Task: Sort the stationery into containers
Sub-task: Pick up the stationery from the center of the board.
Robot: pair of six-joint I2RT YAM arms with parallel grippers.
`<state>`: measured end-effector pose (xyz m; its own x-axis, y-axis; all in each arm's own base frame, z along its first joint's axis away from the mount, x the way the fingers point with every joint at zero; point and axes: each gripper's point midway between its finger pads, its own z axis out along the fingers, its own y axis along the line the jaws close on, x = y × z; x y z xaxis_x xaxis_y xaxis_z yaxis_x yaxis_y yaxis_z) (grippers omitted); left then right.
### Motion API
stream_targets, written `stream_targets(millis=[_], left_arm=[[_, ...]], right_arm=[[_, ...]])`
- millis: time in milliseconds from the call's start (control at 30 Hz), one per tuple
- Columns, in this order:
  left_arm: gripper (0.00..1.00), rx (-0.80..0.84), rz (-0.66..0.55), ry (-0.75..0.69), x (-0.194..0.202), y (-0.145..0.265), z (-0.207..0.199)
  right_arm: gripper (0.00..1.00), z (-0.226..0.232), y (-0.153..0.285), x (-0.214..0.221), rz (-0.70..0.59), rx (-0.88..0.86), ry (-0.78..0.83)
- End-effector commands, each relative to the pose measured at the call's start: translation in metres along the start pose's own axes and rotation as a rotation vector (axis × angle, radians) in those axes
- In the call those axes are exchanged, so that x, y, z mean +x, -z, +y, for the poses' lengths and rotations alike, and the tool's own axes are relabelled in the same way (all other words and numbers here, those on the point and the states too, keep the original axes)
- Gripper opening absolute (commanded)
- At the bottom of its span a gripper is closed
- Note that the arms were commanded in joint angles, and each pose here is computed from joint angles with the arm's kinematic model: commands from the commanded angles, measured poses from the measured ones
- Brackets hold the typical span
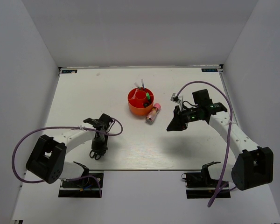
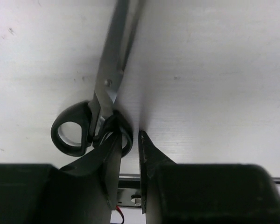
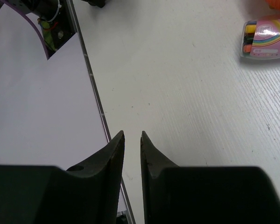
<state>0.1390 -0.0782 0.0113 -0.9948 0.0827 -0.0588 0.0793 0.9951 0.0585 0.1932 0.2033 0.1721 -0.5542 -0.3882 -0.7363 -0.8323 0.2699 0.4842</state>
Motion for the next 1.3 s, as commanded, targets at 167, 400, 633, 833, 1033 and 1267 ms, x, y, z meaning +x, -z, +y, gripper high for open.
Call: stream_targets(millis=[167, 400, 633, 833, 1033, 1267], left_arm=[[0.31, -0.04, -0.1, 0.0, -0.002, -0.013, -0.001], [0.2, -0.065, -0.109, 0.04, 0.001, -0.023, 0.003], [0.06, -0.086, -0.121, 0.065, 0.005, -0.034, 0.006], [0.01, -0.028, -0.22, 0.038, -0.017, -0.007, -0.011], [0.01, 0.039, -0.396, -0.039, -0.062, 0.059, -0.033], [0.01, 0.053, -0.473, -0.209, -0.092, 0.108, -0.046]], right_arm=[[0.24, 0.006, 0.004, -0.008, -0.026, -0.034, 0.007], [0.24, 0.006, 0.005, -0.01, -0.03, -0.042, 0.006], [0.24, 0.005, 0.005, -0.01, -0.031, -0.047, -0.006], [0.31, 0.004, 0.006, -0.01, -0.034, -0.044, -0.006], [0.36, 0.002, 0.007, -0.009, -0.028, -0.027, 0.003], [0.38, -0.006, 0.009, -0.006, -0.009, 0.026, 0.013]])
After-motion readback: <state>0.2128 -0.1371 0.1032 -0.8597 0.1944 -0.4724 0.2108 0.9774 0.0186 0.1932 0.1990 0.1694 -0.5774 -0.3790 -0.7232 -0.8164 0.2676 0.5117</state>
